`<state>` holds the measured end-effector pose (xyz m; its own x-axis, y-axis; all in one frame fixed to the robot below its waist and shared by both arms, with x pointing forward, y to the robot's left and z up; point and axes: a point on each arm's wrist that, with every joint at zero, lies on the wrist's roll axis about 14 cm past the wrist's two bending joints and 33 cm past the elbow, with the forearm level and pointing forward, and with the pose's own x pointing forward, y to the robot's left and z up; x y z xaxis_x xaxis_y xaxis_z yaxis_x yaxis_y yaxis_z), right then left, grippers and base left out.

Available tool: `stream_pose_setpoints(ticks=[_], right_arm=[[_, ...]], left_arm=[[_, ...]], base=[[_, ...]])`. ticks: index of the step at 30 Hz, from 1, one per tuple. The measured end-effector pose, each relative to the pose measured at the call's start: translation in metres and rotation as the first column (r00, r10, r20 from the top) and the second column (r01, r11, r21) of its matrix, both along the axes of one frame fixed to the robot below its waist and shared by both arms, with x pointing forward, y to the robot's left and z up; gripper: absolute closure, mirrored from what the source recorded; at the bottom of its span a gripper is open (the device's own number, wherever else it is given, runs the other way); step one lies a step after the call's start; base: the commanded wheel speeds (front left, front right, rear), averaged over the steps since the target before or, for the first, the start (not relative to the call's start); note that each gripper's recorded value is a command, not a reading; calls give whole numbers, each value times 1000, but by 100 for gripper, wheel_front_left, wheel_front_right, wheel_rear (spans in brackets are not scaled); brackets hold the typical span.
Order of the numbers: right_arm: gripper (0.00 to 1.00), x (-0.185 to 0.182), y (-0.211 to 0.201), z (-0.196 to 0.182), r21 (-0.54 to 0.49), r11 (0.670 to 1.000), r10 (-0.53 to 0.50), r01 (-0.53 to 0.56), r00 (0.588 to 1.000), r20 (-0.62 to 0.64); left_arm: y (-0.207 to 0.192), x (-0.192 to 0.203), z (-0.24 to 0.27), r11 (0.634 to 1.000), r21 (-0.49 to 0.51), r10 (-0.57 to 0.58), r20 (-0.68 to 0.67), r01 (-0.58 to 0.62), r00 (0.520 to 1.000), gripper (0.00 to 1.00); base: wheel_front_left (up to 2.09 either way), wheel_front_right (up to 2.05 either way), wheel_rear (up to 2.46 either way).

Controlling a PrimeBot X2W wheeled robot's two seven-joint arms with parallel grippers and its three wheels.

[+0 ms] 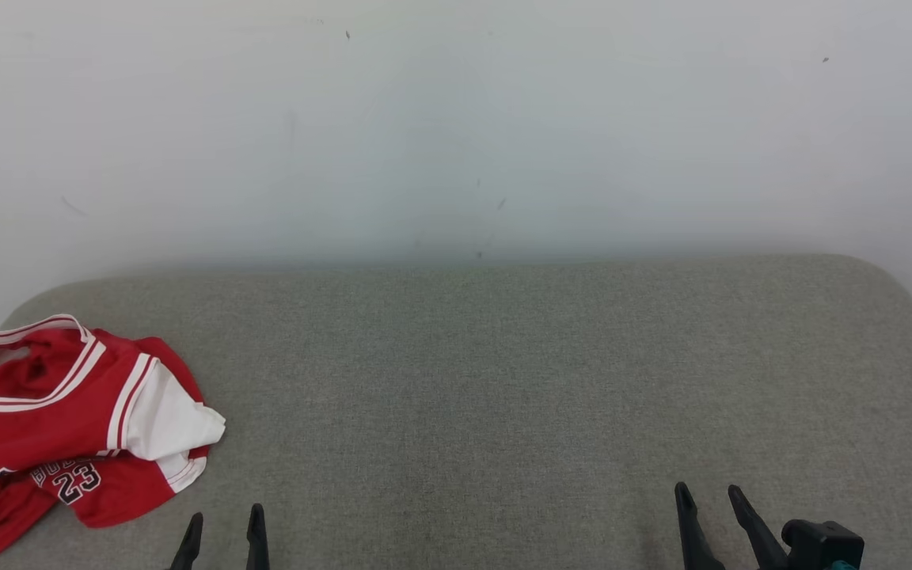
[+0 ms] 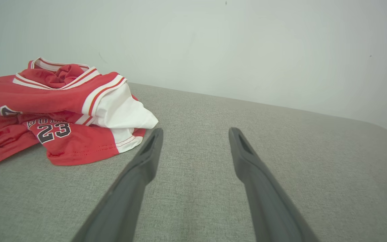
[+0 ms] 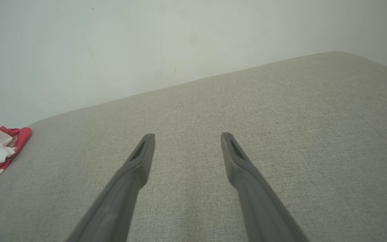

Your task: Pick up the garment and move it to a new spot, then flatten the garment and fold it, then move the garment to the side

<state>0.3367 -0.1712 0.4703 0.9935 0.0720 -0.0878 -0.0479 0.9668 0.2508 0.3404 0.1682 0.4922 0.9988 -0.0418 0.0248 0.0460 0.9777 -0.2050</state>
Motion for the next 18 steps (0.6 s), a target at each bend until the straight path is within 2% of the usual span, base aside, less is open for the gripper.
stream_pose_setpoints(ticks=[18], right_arm=[[0,-7,4,-1,-126,991,35,-35,999,-1]], left_arm=[[1,-8,-2,996,89,-11,18,9,1000,0]], base=[[0,0,0]])
